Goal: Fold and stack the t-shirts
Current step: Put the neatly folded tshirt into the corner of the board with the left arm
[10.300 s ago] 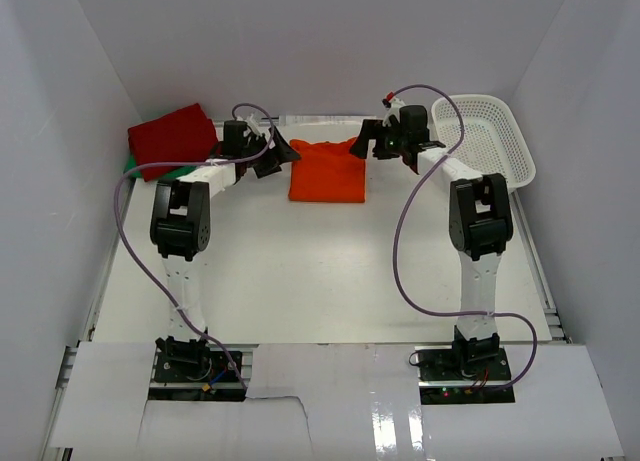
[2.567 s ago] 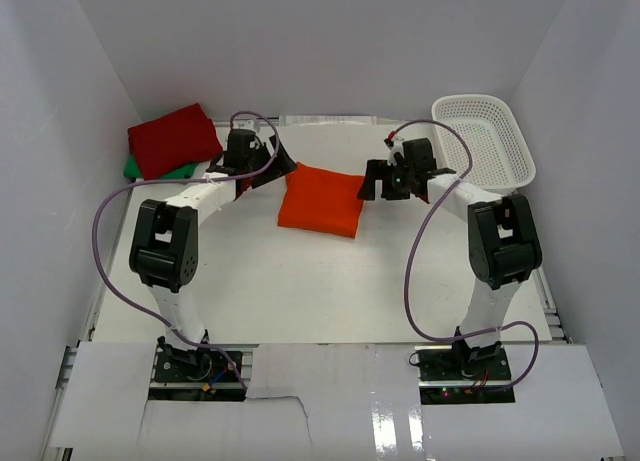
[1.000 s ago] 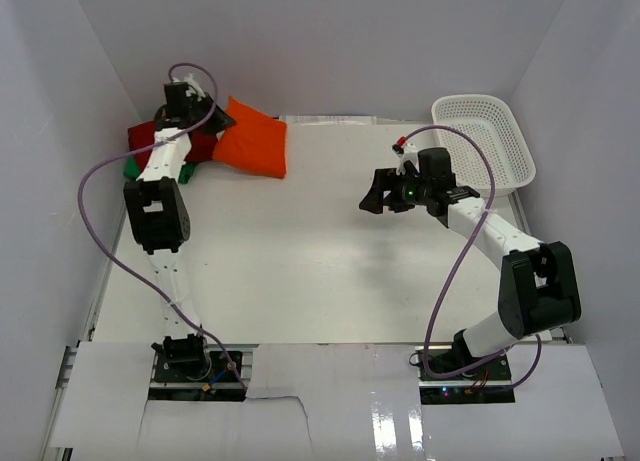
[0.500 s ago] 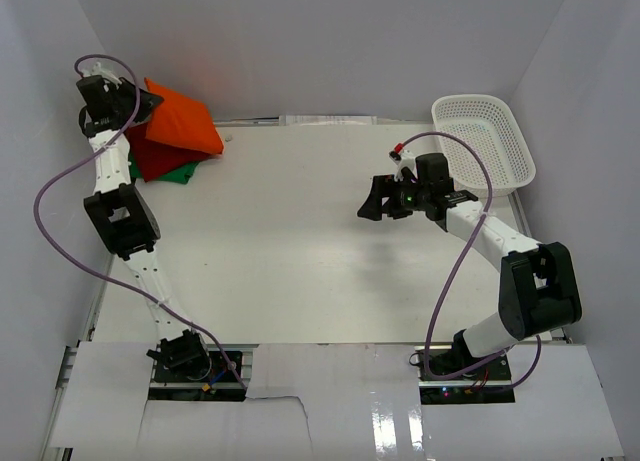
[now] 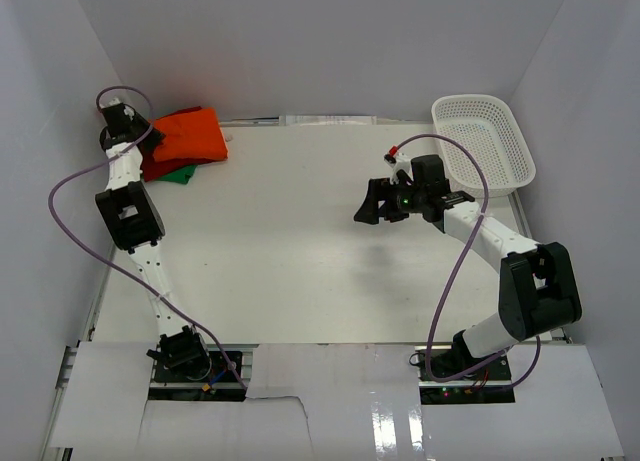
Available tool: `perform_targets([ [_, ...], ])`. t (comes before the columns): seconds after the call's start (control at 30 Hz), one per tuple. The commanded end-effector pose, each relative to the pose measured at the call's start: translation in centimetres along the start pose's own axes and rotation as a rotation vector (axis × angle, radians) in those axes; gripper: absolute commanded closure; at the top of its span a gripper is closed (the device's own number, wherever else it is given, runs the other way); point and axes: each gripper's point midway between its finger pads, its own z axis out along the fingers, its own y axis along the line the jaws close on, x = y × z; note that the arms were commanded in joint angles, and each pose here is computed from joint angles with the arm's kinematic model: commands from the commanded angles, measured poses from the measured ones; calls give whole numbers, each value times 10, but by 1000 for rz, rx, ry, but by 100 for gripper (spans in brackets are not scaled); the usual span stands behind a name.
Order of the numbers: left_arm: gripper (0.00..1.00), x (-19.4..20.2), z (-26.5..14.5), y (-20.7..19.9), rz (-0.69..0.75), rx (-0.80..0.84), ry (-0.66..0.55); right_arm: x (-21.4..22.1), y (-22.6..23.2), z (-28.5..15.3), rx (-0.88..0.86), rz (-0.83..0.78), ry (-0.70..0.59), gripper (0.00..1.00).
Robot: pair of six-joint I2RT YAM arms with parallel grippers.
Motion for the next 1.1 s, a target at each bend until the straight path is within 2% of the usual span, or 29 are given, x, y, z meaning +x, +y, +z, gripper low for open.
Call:
perform_targets([
  [0.0, 66, -60, -40, 9, 54, -214, -166, -3, 15, -7, -42, -25, -11, 14],
  [0.07, 55, -74, -52, 12, 70, -263, -211, -1, 18, -5, -48, -30, -6, 14],
  [0.1, 39, -83, -58, 7, 79, -264, -231, 1, 17, -4, -48, -25, -2, 14],
  [0.17, 20, -99, -73, -10, 97, -254, -271, 3, 21, -2, -58, -33, -2, 14],
  [0.2, 4, -105, -80, -18, 109, -252, -289, 4, 21, -1, -60, -29, 1, 14],
  [0.23, 2, -119, -94, -33, 125, -249, -332, 7, 23, 1, -64, -29, 8, 14],
  [0.4, 2, -134, -135, -119, 287, -162, -421, 11, 30, 6, -78, -42, 19, 13],
  [0.43, 2, -128, -150, -146, 325, -139, -430, 12, 31, 7, -81, -41, 23, 13],
  [0.5, 2, -119, -168, -169, 403, -137, -436, 13, 33, 8, -87, -46, 24, 14],
  [0.53, 2, -85, -163, -181, 449, -140, -378, 11, 35, 8, -89, -51, 20, 14],
  [0.57, 2, -91, -196, -191, 498, -167, -422, 9, 37, 7, -90, -55, 19, 13],
  [0.6, 2, -52, -190, -188, 544, -190, -354, 0, 42, 5, -91, -70, 0, 14],
  [0.63, 2, -37, -199, -193, 561, -207, -348, -4, 43, 5, -88, -77, -8, 14],
  [0.67, 2, -44, -231, -191, 512, -250, -396, -7, 46, 3, -85, -84, -8, 13],
  [0.73, 2, -15, -247, -177, 459, -247, -321, -19, 56, -1, -109, -111, -23, 3],
  [0.77, 2, 11, -265, -168, 422, -203, -266, -20, 60, -3, -124, -115, -16, 10],
  [0.83, 2, 43, -283, -168, 406, -99, -203, -27, 66, -9, -135, -130, -33, 10],
  [0.87, 2, 70, -305, -166, 398, -17, -157, -28, 70, -12, -143, -138, -41, 10],
  [0.97, 2, 105, -335, -158, 391, 84, -122, -31, 79, -23, -156, -166, -70, 10],
  [1.0, 2, 102, -363, -168, 398, 154, -166, -33, 84, -30, -166, -180, -83, 10],
  [1.07, 2, 114, -378, -159, 415, 165, -160, -33, 89, -36, -178, -201, -93, 10],
])
